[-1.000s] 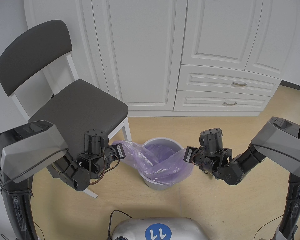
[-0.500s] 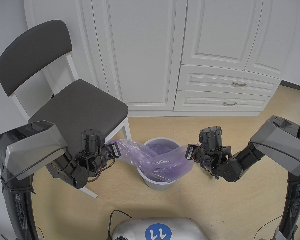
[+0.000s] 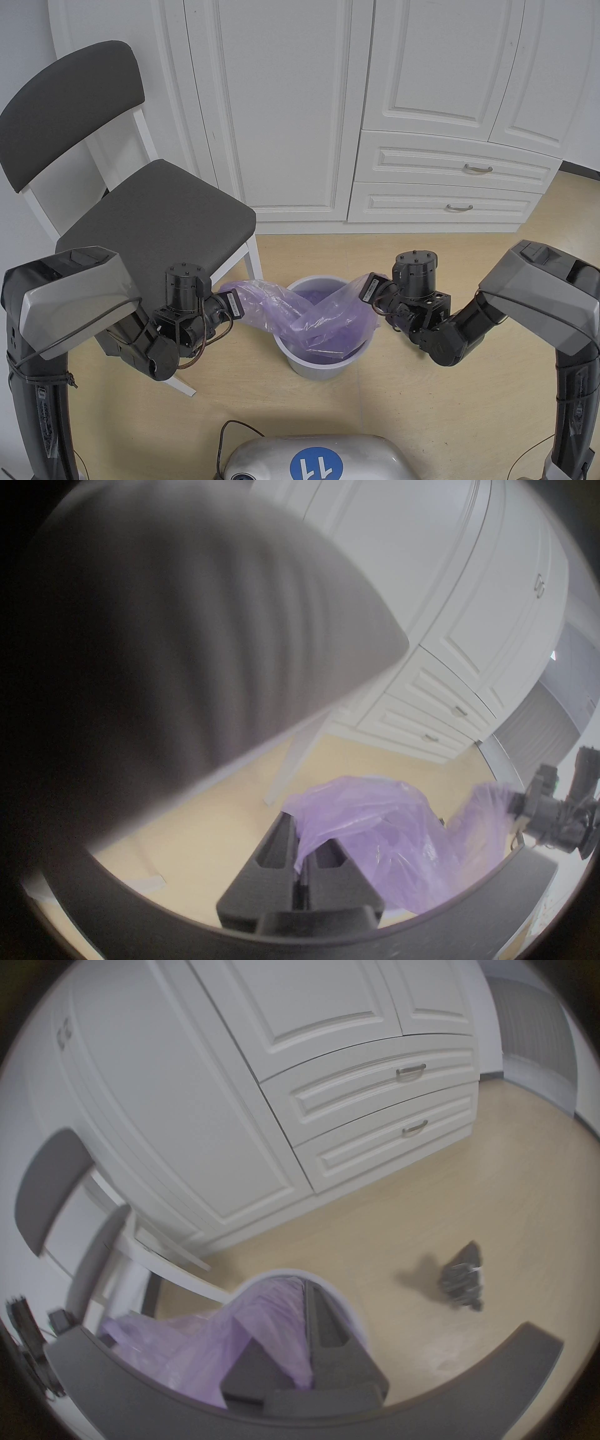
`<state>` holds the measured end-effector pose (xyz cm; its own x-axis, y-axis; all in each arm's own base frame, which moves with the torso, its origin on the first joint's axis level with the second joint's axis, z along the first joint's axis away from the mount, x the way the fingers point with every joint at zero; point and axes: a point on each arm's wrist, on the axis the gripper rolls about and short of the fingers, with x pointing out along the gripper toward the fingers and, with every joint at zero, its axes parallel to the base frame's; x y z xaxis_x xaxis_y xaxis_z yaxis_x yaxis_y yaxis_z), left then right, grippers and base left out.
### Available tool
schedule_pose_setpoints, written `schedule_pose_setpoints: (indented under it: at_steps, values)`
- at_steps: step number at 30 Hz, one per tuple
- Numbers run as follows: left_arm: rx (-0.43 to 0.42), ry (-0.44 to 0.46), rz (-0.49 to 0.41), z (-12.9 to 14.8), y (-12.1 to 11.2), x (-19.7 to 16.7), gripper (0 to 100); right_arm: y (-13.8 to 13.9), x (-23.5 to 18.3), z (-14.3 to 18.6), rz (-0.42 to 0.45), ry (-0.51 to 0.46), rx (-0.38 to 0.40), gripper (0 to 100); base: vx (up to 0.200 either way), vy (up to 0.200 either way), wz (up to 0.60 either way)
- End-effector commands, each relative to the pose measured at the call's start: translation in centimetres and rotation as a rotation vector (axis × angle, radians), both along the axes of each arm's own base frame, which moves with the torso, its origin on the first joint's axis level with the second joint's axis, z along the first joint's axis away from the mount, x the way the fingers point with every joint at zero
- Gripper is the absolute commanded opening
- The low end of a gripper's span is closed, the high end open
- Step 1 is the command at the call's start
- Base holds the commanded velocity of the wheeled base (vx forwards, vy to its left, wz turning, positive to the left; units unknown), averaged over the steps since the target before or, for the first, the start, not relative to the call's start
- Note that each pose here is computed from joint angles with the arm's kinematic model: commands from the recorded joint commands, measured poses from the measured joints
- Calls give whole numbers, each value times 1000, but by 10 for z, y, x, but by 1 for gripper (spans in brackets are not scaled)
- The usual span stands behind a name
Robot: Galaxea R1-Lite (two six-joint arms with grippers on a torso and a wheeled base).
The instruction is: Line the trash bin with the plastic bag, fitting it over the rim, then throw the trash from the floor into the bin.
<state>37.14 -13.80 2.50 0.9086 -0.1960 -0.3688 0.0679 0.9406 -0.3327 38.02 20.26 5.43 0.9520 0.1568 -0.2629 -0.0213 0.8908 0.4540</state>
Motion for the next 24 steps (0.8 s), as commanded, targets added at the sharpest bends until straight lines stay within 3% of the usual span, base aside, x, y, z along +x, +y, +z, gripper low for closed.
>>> schedule_pose_setpoints:
  at_steps: [1, 6, 12, 19, 24]
  values:
    - [1, 62, -54, -13, -3, -11, 0, 20, 3, -17, 65, 10, 49, 0, 0, 0, 0]
    - [-6, 73, -131, -31, -27, -20, 0, 31, 0, -15, 130, 25, 142, 0, 0, 0, 0]
    - [-10, 51, -167, -49, -45, -21, 0, 29, 10, -36, 133, 60, 168, 0, 0, 0, 0]
    - [-40, 5, -189, -46, -55, -24, 0, 37, 23, -61, 144, 80, 222, 0, 0, 0, 0]
    - [-67, -40, -187, -37, -55, -28, 0, 41, 25, -57, 162, 64, 248, 0, 0, 0, 0]
